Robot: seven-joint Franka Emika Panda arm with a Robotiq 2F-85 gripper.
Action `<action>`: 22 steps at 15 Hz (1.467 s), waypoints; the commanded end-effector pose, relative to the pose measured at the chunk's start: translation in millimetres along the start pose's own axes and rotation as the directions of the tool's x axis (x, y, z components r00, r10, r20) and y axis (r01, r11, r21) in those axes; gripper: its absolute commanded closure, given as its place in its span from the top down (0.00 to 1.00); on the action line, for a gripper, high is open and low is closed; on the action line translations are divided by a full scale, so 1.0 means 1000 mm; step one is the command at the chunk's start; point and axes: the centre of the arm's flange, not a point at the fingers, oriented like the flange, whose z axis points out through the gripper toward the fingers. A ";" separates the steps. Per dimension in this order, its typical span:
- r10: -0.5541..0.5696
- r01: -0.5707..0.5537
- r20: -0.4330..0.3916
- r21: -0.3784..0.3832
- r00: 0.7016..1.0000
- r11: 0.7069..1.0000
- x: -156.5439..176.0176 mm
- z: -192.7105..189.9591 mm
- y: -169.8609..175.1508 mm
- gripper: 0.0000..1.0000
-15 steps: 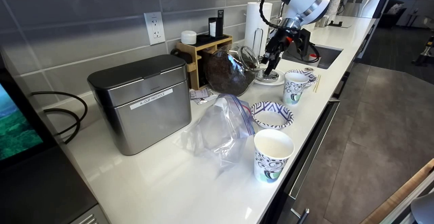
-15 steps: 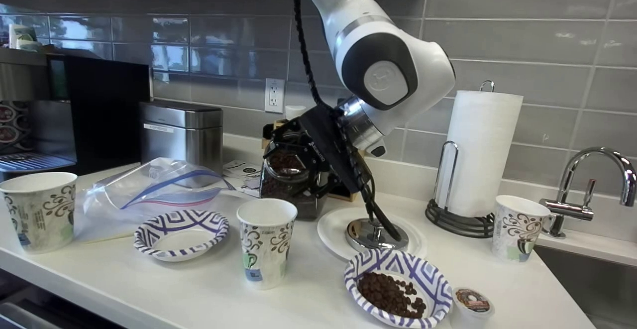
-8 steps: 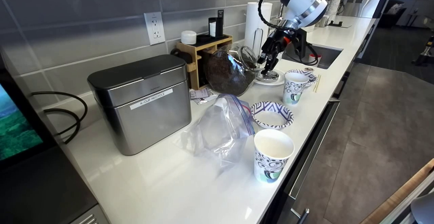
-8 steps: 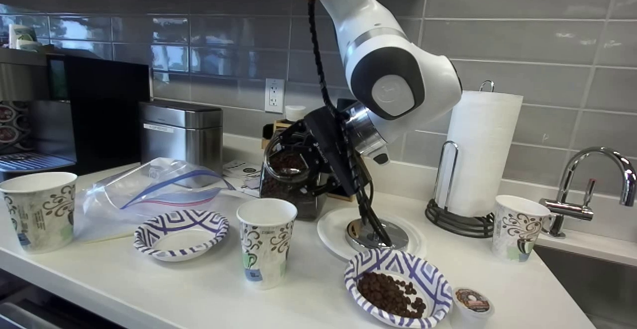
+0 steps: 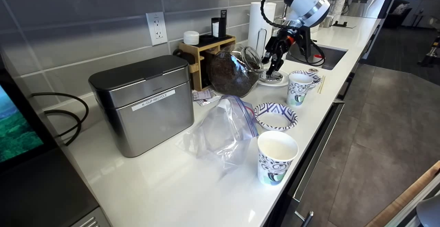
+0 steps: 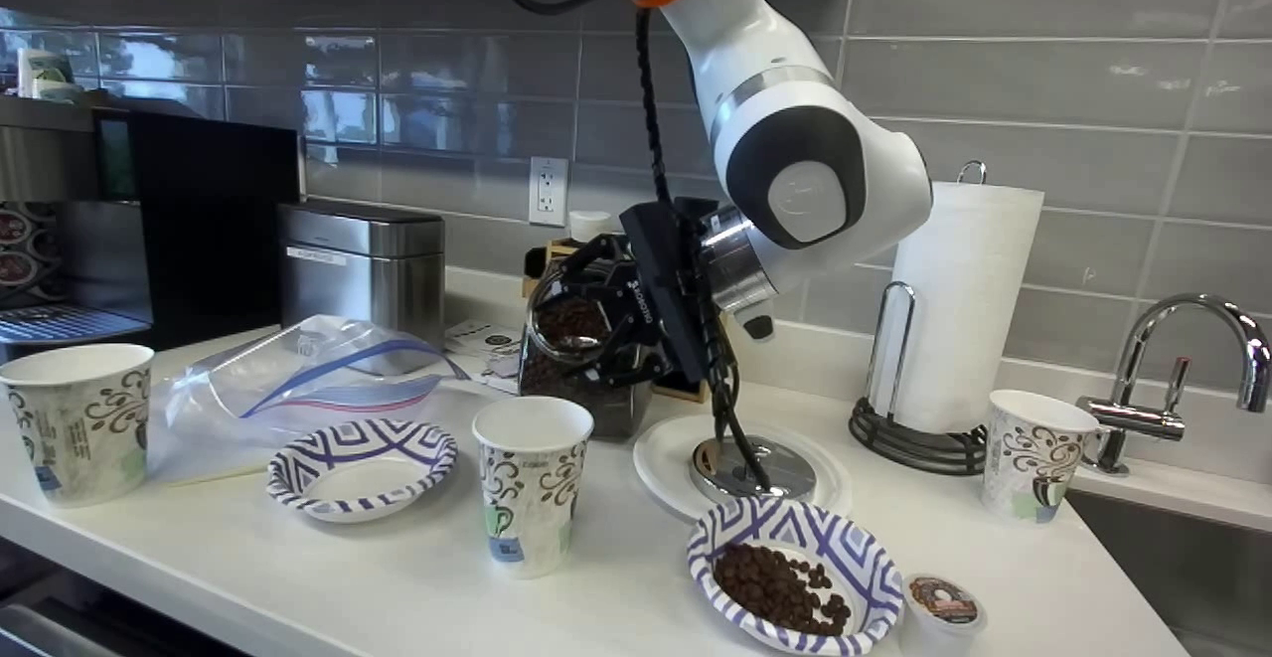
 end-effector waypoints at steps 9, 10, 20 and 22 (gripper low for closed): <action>0.084 -0.084 0.004 0.013 0.996 0.996 0.019 0.001 0.004 0.27; 0.088 -0.088 0.005 0.014 0.996 0.996 0.019 0.001 0.004 0.27; 0.145 -0.145 0.018 0.012 0.989 0.989 0.020 0.004 0.009 0.02; 0.146 -0.146 0.010 0.015 0.989 0.989 0.020 0.002 0.006 0.00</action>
